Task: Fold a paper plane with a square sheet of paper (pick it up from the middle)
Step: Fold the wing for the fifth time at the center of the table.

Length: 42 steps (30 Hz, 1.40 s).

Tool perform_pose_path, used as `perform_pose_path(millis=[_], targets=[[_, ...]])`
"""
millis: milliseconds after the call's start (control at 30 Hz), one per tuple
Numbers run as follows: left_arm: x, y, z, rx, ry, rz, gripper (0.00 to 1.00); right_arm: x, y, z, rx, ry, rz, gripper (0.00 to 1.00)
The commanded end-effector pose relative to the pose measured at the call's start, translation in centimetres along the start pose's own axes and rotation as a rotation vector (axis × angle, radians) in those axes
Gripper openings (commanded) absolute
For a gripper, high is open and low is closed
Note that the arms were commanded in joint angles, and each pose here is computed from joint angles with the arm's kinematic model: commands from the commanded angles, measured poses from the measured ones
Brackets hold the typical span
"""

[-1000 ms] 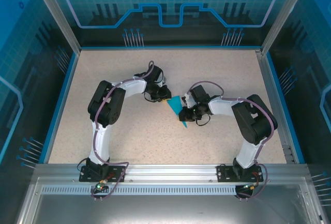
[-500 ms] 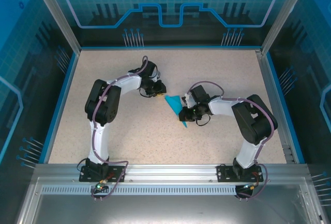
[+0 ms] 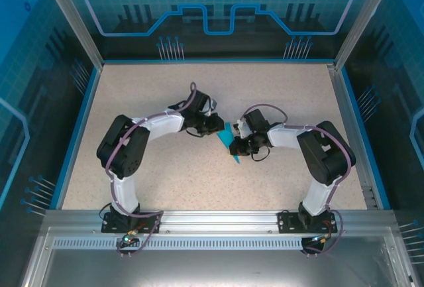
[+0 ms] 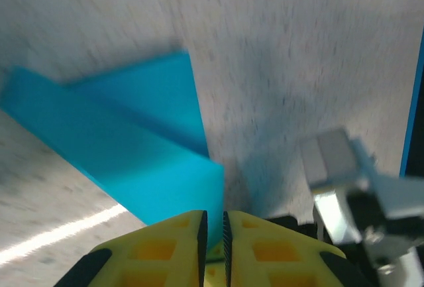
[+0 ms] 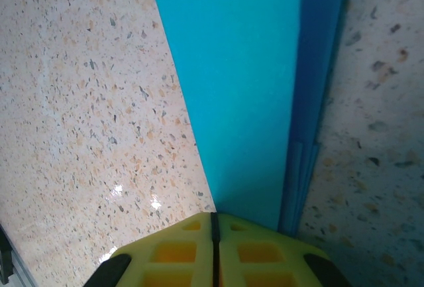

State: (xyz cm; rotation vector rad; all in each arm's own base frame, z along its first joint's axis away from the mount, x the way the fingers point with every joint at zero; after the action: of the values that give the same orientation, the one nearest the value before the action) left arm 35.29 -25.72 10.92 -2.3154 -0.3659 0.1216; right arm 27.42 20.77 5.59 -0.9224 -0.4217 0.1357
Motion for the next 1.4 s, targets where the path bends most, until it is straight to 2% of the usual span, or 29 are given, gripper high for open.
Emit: perform_pose_path(millis=[0, 433, 600, 733, 833, 1133, 1367], targets=[[-1.2, 1.5, 0.1, -0.029, -0.043, 0.06, 0.16, -5.5, 0.9, -3.0, -0.131, 0.141, 0.212, 0.07], [-2.3, 4.7, 2.1, 0.008, -0.086, 0.148, 0.15, -5.8, 1.1, -3.3, -0.138, 0.15, 0.212, 0.05], [-1.9, 4.7, 2.9, 0.083, -0.08, 0.114, 0.14, -6.0, 1.0, -3.3, -0.145, 0.156, 0.216, 0.05], [-1.1, 4.5, 4.6, 0.219, -0.081, 0.04, 0.13, -7.1, 1.0, -3.8, -0.172, 0.177, 0.24, 0.05], [-0.9, 4.7, 5.2, 0.252, -0.089, 0.028, 0.13, -7.7, 1.1, -4.0, -0.181, 0.189, 0.255, 0.05], [2.0, 3.4, 6.4, 0.205, -0.13, 0.015, 0.14, -8.9, 1.0, -4.6, -0.223, 0.238, 0.29, 0.05], [4.5, 2.0, 6.9, 0.254, -0.13, -0.05, 0.14, -9.0, 1.0, -4.7, -0.23, 0.245, 0.294, 0.05]])
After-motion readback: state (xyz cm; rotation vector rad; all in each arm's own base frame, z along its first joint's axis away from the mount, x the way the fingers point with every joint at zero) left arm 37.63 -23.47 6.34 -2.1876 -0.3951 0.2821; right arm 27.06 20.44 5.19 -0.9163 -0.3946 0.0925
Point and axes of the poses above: each hand's point on the last joint's axis, 136 mm out from that joint toward the fingers, its own y axis out along the fingers, its own z axis along the line the jaws close on, x = y × z, the point moved 6 cm from there along -y, back along the fingers, and after that the axes turned 12 degrees about -y, right-handed, at the moved point
